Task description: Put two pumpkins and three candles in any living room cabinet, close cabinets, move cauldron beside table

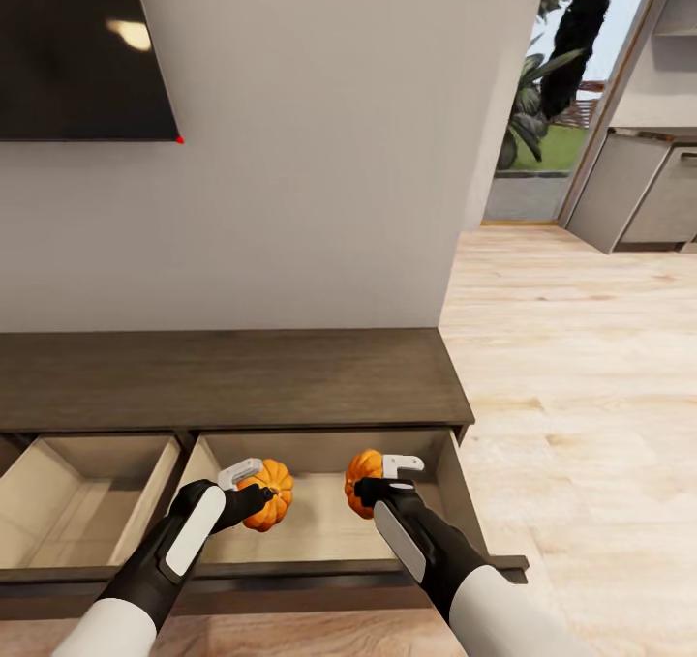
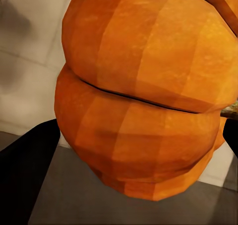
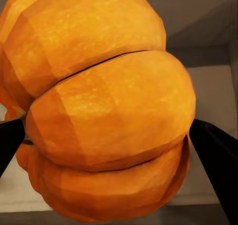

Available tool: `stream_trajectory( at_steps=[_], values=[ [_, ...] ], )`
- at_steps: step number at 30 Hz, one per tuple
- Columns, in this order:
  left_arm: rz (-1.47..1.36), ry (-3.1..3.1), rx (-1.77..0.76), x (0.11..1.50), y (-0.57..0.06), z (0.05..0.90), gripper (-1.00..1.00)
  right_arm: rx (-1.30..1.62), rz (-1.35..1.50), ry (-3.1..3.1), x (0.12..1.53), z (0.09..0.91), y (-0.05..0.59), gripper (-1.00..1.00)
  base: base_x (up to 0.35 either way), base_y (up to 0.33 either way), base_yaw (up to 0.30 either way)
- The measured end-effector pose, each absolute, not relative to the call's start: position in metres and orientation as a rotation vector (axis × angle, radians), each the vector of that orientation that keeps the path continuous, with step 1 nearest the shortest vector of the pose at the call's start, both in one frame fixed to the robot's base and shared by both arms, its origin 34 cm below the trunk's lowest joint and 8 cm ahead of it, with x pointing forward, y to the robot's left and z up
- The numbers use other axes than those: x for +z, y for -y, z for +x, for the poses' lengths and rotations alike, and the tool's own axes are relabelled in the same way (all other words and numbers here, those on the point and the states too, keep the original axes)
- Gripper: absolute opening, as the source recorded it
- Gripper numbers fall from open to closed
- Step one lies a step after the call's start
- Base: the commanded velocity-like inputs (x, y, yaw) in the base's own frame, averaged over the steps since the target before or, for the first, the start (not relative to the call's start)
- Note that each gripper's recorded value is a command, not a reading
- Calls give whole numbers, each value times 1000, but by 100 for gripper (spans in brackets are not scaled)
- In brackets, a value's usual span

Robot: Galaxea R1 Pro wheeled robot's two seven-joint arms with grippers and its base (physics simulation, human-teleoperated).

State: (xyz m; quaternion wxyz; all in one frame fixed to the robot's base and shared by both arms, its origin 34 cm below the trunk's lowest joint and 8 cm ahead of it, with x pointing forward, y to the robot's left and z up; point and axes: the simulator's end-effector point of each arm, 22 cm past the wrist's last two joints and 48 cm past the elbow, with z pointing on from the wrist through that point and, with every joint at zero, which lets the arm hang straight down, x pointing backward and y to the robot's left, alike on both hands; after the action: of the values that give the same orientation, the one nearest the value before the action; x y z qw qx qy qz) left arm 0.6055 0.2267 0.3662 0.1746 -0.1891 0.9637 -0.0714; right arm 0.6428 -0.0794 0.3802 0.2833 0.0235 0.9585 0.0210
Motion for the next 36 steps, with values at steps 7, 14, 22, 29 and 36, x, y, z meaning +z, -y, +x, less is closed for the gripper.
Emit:
stream_trajectory(
  at_steps=[7,14,22,29,36],
  values=[
    [-537,-2731,-203,366,-227,605,-100,57,63,-2568,380,643,79,-100,21,5,0],
    [-538,-2730,-202,366,-227,606,-100,43,26,-2618,374,633,79,-100,41,0,0],
    [-536,-2731,-201,359,-226,604,-100,41,22,-2623,367,630,79,-100,2,0,0],
    [-535,-2731,-201,344,-227,600,-100,41,23,-2619,352,627,79,-100,0,0,0],
    [-535,-2731,-203,328,-226,596,-100,40,26,-2616,336,624,80,-100,0,0,0]
  ],
)
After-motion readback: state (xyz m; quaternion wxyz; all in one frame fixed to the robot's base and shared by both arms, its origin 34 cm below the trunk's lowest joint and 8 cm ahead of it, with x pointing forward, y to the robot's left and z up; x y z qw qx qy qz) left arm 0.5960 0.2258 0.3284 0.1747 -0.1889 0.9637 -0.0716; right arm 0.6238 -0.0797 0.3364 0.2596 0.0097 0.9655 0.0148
